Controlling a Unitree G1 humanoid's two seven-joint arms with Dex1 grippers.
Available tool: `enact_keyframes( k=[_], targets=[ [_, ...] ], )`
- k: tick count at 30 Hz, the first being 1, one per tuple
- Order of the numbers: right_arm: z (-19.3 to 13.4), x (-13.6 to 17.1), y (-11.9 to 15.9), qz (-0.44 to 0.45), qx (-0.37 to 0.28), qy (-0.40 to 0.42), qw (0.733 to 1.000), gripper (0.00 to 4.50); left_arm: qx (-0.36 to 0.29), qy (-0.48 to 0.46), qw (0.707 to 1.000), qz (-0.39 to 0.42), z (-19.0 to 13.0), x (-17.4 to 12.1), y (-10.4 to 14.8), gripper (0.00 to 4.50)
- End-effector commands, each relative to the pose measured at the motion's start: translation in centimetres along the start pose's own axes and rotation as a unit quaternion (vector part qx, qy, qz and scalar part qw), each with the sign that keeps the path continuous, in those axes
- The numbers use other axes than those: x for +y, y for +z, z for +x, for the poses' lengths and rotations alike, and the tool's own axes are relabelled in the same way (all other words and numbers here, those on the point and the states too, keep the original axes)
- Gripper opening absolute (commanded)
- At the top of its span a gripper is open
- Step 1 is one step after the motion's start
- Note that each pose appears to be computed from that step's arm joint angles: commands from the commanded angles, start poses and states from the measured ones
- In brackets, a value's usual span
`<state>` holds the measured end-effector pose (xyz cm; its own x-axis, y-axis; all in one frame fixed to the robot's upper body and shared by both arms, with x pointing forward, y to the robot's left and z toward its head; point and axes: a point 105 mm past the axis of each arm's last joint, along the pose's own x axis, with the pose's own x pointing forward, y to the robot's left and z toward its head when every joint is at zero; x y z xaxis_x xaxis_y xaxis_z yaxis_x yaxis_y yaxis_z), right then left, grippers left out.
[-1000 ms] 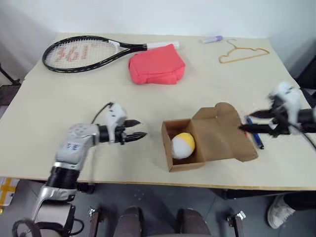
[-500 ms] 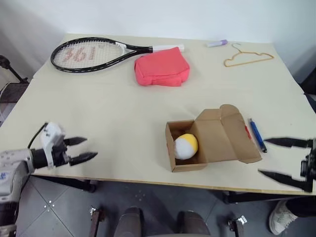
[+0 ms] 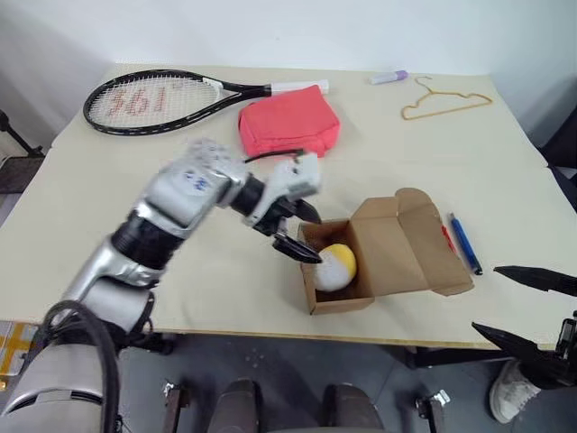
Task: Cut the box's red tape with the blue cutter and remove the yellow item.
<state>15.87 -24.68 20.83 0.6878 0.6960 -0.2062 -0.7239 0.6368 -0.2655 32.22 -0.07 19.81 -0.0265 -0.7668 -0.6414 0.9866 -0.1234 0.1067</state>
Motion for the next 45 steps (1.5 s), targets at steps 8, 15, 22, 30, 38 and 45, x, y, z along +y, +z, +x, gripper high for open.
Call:
enact_keyframes(
  k=[8, 15, 22, 30, 38, 45],
  targets=[
    [0.5, 2.4, 1.9, -0.002, -0.022, -0.025, 0.999, 4.5, 0.081, 0.006, 0.993, 0.088, 3.8, 1.4, -0.8, 4.3],
    [1.2, 2.4, 2.0, 0.003, -0.034, -0.033, 0.999, 4.5, 0.043, -0.019, 0.995, 0.084, 4.9, 0.8, 0.3, 2.43],
    [2.2, 1.5, 2.2, 0.0, -0.052, -0.025, 0.998, 4.5, -0.096, -0.024, 0.992, 0.084, 3.6, 1.2, 2.7, 0.4],
    [5.5, 0.3, 2.9, 0.027, -0.129, -0.008, 0.991, 4.5, -0.479, 0.206, 0.851, 0.059, -8.3, 4.5, 6.0, 0.02],
    [12.0, 1.7, 3.8, 0.027, -0.207, 0.126, 0.97, 4.5, -0.363, 0.526, 0.765, -0.075, -18.3, 3.6, -9.7, 0.02],
    [14.6, 2.1, 3.8, -0.021, -0.227, 0.188, 0.955, 4.5, -0.226, 0.578, 0.77, -0.147, -19.8, -1.9, -18.3, 0.83]
  ],
)
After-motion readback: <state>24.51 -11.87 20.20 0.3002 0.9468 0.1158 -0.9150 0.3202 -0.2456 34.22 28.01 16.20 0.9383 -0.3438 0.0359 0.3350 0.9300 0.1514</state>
